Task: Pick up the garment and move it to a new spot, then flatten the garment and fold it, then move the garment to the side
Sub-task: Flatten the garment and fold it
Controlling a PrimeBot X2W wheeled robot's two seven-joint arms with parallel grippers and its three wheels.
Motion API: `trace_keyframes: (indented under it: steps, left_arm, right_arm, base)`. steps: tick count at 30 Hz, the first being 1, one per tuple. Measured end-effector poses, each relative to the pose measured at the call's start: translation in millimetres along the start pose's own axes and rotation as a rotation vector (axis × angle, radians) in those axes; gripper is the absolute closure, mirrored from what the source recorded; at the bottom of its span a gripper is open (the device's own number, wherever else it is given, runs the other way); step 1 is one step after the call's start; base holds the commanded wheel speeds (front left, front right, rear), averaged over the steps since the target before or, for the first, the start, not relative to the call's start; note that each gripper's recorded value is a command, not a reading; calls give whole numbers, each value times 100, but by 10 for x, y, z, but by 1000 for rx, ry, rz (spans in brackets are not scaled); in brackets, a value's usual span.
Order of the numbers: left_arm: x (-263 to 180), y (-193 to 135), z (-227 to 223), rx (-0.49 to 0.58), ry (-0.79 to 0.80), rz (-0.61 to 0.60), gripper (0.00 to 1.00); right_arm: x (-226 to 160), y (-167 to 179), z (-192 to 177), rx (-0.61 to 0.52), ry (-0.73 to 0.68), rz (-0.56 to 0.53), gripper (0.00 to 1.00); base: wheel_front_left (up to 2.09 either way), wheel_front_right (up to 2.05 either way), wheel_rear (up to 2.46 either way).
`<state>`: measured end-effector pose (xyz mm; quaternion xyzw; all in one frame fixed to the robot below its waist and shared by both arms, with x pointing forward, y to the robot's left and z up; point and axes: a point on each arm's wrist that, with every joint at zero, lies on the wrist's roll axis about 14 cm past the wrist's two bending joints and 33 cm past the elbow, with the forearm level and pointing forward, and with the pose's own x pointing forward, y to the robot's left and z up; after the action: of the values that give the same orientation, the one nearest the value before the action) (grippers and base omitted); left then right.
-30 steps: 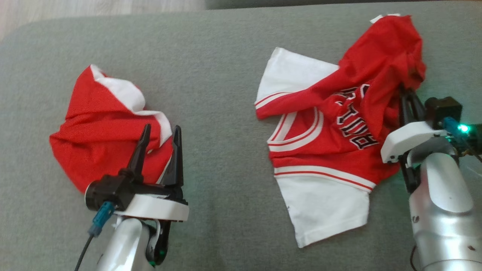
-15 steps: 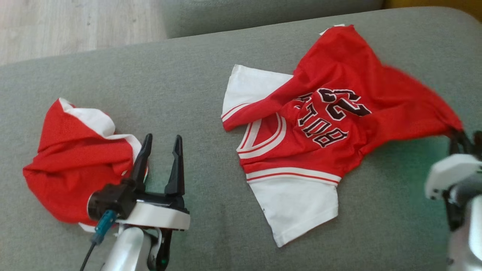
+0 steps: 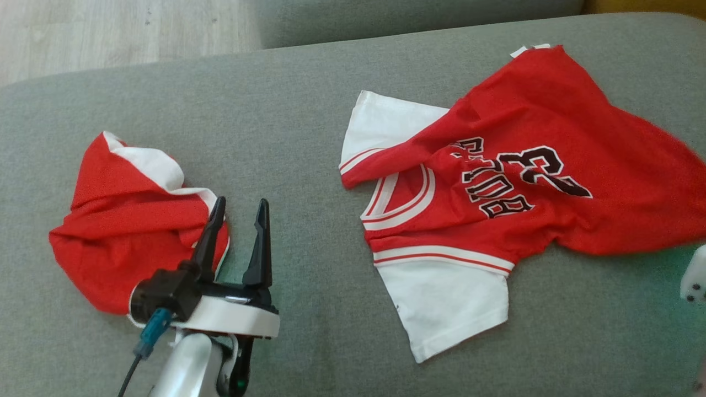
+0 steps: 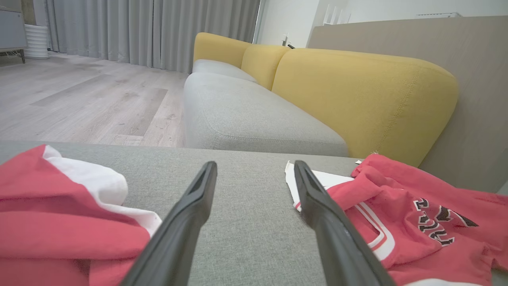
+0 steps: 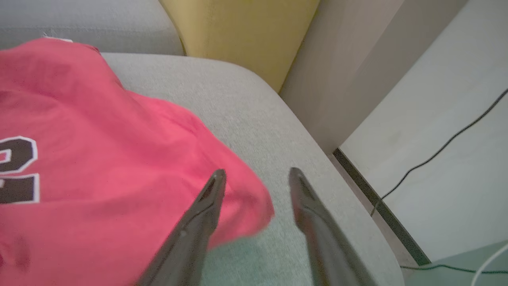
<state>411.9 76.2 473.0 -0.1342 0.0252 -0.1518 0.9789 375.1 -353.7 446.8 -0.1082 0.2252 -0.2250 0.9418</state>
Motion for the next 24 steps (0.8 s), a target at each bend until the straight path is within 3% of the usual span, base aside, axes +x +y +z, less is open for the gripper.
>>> trace_keyframes:
  steps: [6,13,18,24]
  left_arm:
    - [-9,14,29,2,-8,5,0]
    - [9,-49,99,7,-27,-12,0]
    - [64,-133,81,14,-23,-41,0]
    - [129,-315,-41,24,11,-108,0]
  right_arm:
    - [8,16,348,10,-145,0,0]
    - [-260,530,920,190,-432,203,0]
    - [-550,815,709,352,-459,334,0]
    - [-667,957,553,385,-445,382,0]
  base:
    - [0,0,0]
    - [0,0,0]
    - [0,0,0]
    - [0,0,0]
